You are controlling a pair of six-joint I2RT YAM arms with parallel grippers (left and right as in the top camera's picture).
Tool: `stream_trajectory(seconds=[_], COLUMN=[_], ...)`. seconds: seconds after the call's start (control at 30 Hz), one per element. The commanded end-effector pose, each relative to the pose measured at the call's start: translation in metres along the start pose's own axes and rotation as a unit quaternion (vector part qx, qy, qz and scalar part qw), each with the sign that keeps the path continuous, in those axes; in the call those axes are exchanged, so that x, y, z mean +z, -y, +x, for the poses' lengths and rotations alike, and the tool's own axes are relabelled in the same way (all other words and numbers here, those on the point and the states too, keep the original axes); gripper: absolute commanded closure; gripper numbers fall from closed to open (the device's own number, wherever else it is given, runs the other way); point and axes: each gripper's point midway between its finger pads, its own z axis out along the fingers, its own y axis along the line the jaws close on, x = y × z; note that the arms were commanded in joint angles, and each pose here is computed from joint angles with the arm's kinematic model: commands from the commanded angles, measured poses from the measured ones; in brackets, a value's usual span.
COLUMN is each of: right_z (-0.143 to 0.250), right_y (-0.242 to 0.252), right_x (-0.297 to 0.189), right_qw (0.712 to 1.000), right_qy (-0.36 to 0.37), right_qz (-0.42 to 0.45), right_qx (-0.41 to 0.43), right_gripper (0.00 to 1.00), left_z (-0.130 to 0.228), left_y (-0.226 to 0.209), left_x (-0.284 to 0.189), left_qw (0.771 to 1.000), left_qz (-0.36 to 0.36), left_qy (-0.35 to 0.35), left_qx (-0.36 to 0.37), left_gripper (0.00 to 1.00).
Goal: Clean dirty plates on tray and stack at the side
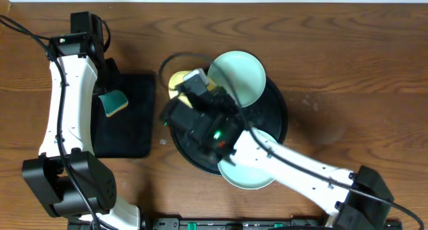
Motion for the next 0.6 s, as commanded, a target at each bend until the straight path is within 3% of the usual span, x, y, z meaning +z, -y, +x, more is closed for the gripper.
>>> stream_trajectory(seconds=[0.0,0.17,0.3,0.57], right_z=[0.003,0.005,-0.003,0.028], right_y=[-0.015,-0.003,0.034,0.159], right_x=[0.012,0.035,0.045,0.051], right_qw=[0.981,0.941,0.906,0.888], right_qy=[-0.060,-0.114,-0.129,-0.142], right_qz=[-0.148,-0.261,-0.318,-0.249], right_qx=[0.111,0.184,0.249,0.360], right_gripper=[0.99,0.99,0.99,0.99], left_z=[-0.007,-0.005,-0.003,-0.002], left_y=[-0.003,-0.002,0.006,0.010], left_x=[-0.008,-0.008,-0.008,-0.009], left_qw=[1.000,1.000,1.000,0.999], left_qz=[0.000,0.002,0.026,0.034], left_qy=[0.014,0.011,0.003,0.002], left_qx=[-0.003,-0.004,-0.004,0.000], left_gripper=[0.92,0.92,0.93,0.93])
